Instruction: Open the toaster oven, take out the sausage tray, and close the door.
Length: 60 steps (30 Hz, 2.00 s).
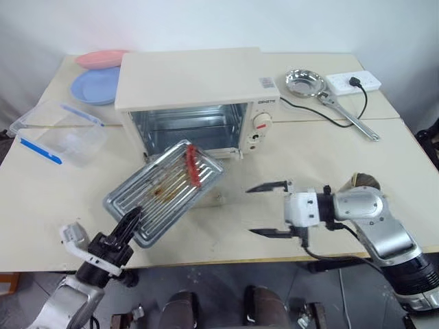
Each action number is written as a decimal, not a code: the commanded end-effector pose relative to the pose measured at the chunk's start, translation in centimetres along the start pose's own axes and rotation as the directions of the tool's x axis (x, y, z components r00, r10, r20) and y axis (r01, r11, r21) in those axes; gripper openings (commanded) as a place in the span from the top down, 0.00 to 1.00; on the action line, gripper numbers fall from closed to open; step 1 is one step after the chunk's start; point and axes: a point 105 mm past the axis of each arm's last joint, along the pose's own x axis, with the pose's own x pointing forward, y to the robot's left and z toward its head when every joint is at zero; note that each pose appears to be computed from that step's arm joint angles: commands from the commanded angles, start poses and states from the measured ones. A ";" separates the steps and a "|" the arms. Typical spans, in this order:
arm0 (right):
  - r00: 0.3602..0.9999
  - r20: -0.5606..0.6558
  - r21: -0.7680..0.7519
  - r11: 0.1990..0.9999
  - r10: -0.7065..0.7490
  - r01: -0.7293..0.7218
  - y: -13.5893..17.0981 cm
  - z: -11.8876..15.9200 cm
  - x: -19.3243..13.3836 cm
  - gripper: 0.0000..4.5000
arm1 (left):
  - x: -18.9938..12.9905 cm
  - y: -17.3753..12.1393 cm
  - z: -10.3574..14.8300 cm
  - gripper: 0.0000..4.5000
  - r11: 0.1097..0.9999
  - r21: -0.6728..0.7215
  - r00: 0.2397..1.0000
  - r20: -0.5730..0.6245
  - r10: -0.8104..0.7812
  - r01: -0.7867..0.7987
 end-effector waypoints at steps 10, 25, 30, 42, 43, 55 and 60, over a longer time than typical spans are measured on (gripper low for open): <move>0.998 -0.051 0.002 1.000 -0.027 0.027 -2.7 -4.5 -0.6 0.00 | -4.7 -2.0 -0.1 1.00 1.000 0.004 0.980 0.200 0.007 -0.008; 0.999 -0.044 0.022 1.000 0.008 -0.007 -2.4 -7.2 2.4 0.14 | -10.9 -1.4 3.8 1.00 0.998 0.025 0.835 0.550 0.028 -0.049; 0.997 -0.067 0.002 0.999 0.046 -0.046 -1.7 -8.0 2.4 0.52 | -11.6 -1.0 4.1 1.00 0.998 0.007 0.799 0.600 0.052 -0.070; 0.996 -0.026 0.043 0.995 0.090 -0.089 -1.5 -8.0 1.5 0.90 | -12.1 -0.4 3.8 1.00 0.996 -0.017 0.777 0.625 0.076 -0.084; 0.992 -0.034 0.053 0.991 0.124 -0.122 -1.0 -8.1 1.0 0.90 | -12.0 -0.4 3.8 1.00 0.996 -0.016 0.777 0.625 0.076 -0.084; 0.995 0.000 0.027 0.994 0.105 -0.104 -2.6 -6.9 1.7 1.00 | -11.7 -0.2 3.8 1.00 0.996 -0.015 0.790 0.609 0.076 -0.084; 0.991 0.039 -0.019 0.991 0.129 -0.129 -3.2 -5.1 2.3 1.00 | -11.5 0.1 3.9 1.00 0.997 -0.019 0.795 0.602 0.074 -0.078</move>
